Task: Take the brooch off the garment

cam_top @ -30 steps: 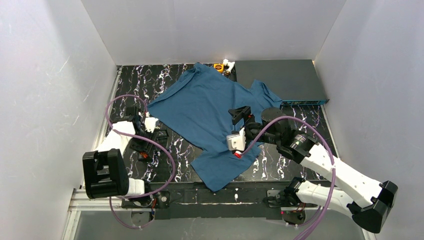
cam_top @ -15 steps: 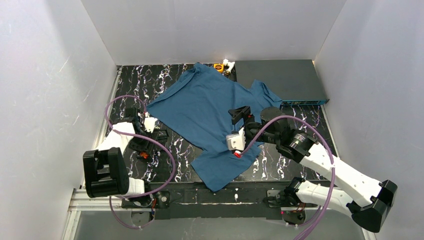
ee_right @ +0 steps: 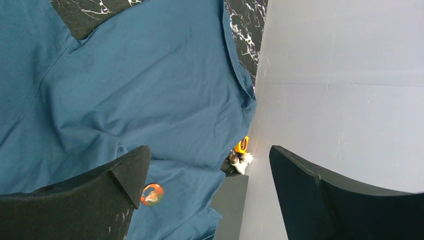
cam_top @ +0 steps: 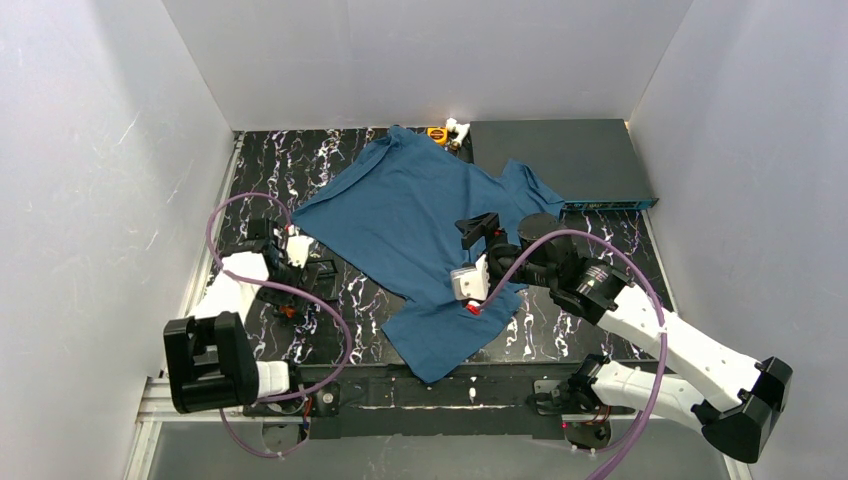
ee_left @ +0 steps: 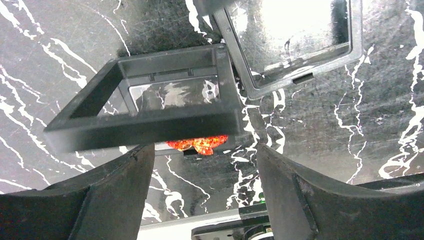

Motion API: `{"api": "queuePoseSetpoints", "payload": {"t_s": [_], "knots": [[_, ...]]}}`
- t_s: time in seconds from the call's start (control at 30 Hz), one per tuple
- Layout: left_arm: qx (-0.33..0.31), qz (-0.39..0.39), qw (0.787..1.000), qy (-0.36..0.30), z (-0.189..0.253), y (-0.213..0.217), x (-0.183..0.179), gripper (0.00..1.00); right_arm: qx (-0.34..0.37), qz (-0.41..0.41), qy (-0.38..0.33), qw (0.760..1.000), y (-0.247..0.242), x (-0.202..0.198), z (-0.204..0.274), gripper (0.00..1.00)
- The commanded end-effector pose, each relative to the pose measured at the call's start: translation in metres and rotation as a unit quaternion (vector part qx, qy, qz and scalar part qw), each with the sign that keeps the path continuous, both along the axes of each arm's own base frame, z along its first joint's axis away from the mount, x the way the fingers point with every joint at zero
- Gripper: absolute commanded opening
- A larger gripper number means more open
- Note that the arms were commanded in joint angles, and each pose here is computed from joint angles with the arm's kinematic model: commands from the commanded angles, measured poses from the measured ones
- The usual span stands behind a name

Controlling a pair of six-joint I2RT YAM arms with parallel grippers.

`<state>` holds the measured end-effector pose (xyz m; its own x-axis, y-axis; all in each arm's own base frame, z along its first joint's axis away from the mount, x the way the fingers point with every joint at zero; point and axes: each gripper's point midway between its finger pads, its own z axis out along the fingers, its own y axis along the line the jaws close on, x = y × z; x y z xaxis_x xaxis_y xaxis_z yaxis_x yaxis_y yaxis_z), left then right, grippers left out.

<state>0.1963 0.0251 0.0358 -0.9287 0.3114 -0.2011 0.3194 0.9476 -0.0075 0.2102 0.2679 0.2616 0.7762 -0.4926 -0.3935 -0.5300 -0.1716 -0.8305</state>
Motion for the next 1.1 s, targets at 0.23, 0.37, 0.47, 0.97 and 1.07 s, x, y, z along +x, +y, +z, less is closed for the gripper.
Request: {"api": "queuePoseSetpoints", "payload": {"t_s": [0.23,0.37,0.47,0.97,1.07], "knots": [[-0.04,0.002,0.999,-0.019,0.04,-0.017,-0.027,0.81,0.032,-0.009,0.028,0.999,0.005,-0.002,0.022,0.98],[-0.083,-0.026,0.995,-0.048,0.072,-0.035,-0.031,0.94,0.04,-0.047,0.09,0.994,0.004,0.0,0.018,0.98],[-0.113,-0.049,0.99,-0.062,0.097,-0.048,-0.031,0.98,0.044,-0.082,0.126,0.988,0.008,0.009,0.016,0.98],[-0.184,-0.107,0.964,-0.163,0.177,-0.103,0.04,0.98,0.056,-0.349,0.378,0.855,-0.056,0.102,-0.038,0.96],[-0.189,-0.118,0.96,-0.169,0.18,-0.12,0.055,0.98,0.049,-0.413,0.41,0.812,-0.08,0.113,-0.067,0.92]]}}
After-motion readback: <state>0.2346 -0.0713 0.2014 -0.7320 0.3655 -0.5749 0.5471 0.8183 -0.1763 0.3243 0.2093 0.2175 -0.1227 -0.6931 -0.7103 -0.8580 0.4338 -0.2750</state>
